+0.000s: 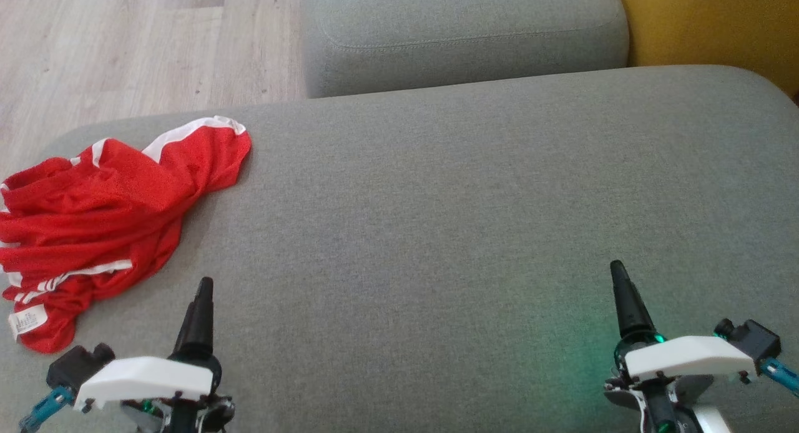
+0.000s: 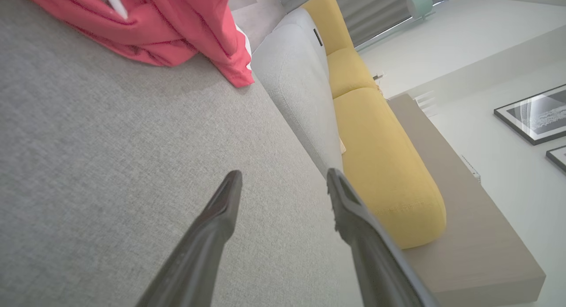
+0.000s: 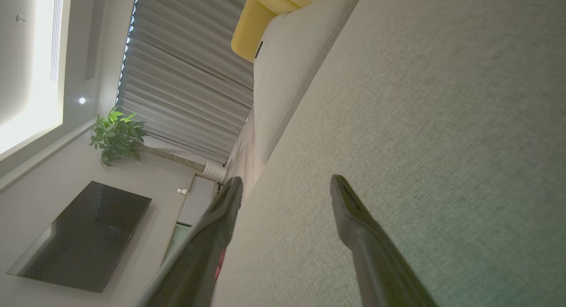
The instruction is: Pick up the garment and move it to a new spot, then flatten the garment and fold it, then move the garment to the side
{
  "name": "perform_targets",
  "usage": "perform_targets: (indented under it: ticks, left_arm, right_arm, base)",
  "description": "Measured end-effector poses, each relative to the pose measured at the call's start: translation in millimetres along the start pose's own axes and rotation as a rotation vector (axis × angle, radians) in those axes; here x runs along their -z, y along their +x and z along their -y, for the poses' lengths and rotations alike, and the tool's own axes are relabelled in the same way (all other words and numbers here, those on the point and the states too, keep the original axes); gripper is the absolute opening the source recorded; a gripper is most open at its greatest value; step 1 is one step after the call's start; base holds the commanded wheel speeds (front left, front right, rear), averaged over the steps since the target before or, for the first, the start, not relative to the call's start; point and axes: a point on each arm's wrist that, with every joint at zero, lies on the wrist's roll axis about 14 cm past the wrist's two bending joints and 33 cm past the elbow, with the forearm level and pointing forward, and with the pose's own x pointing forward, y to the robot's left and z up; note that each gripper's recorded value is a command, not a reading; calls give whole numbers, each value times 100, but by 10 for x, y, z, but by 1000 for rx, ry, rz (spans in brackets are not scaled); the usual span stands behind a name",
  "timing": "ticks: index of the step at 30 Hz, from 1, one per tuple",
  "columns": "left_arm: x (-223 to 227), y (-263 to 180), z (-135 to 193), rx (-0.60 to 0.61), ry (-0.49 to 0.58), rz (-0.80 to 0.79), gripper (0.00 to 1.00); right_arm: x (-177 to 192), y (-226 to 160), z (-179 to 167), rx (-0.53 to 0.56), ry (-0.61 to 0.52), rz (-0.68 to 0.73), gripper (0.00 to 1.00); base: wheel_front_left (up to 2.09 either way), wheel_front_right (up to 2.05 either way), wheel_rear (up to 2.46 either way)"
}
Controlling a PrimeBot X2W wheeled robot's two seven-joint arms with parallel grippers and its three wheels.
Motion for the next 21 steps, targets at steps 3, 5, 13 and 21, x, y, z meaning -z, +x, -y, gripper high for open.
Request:
perform_targets:
  ticks: [3, 5, 13, 21]
  left_arm:
    - [-13, -1, 37, 9, 48, 5, 100]
    - [-9, -2, 72, 16, 76, 7, 100]
    - [-11, -44, 98, 18, 193, 17, 100]
    - [-44, -80, 154, 27, 306, 42, 100]
  right_arm:
    - [18, -4, -24, -7, -41, -3, 100]
    - [18, -7, -34, -11, -65, -1, 100]
    - [82, -13, -120, -40, -171, -12, 100]
    - [119, -22, -224, -78, -275, -8, 100]
  base:
    - [0, 0, 0]
    - [0, 0, 0]
    - [0, 0, 0]
    - [0, 0, 0]
